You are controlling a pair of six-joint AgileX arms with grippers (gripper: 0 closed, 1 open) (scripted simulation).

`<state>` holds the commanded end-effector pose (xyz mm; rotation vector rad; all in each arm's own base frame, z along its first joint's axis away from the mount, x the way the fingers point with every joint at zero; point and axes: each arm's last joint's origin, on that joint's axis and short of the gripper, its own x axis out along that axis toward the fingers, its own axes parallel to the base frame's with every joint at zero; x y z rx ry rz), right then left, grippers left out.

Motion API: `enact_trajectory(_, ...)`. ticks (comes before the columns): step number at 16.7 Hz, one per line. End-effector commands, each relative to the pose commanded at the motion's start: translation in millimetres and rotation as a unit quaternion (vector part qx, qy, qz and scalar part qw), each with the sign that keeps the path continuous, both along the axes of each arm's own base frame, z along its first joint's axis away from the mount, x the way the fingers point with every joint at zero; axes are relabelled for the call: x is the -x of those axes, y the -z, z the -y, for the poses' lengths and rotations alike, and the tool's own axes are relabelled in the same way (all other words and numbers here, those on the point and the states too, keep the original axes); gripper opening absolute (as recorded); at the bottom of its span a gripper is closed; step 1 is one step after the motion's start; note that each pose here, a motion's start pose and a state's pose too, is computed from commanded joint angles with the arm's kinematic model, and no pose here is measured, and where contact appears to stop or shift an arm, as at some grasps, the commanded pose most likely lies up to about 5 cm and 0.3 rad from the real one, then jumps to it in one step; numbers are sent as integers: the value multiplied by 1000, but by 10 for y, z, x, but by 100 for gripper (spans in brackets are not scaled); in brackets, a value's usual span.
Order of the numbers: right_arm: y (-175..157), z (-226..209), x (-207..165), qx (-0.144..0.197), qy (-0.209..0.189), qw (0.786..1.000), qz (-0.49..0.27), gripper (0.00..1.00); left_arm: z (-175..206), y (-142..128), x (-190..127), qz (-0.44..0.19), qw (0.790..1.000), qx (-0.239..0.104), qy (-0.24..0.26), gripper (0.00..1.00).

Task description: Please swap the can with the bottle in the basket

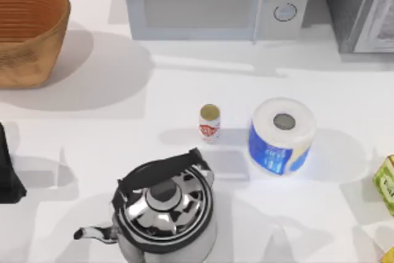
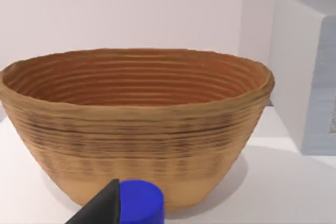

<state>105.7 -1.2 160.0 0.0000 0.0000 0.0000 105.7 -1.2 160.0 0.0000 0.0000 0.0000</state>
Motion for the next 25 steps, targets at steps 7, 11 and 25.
enact_trajectory(7, 0, 0, 0, 0, 0, 1000, 0, 100, -9, 3, -23, -5, 1000, -3, 1, 100)
enact_trajectory(11, 0, 0, 0, 0, 0, 1000, 0, 100, -74, 54, -138, -37, 999, -13, 0, 100)
enact_trajectory(25, 0, 0, 0, 0, 0, 1000, 0, 100, -499, 549, -537, -189, 982, -1, 10, 100)
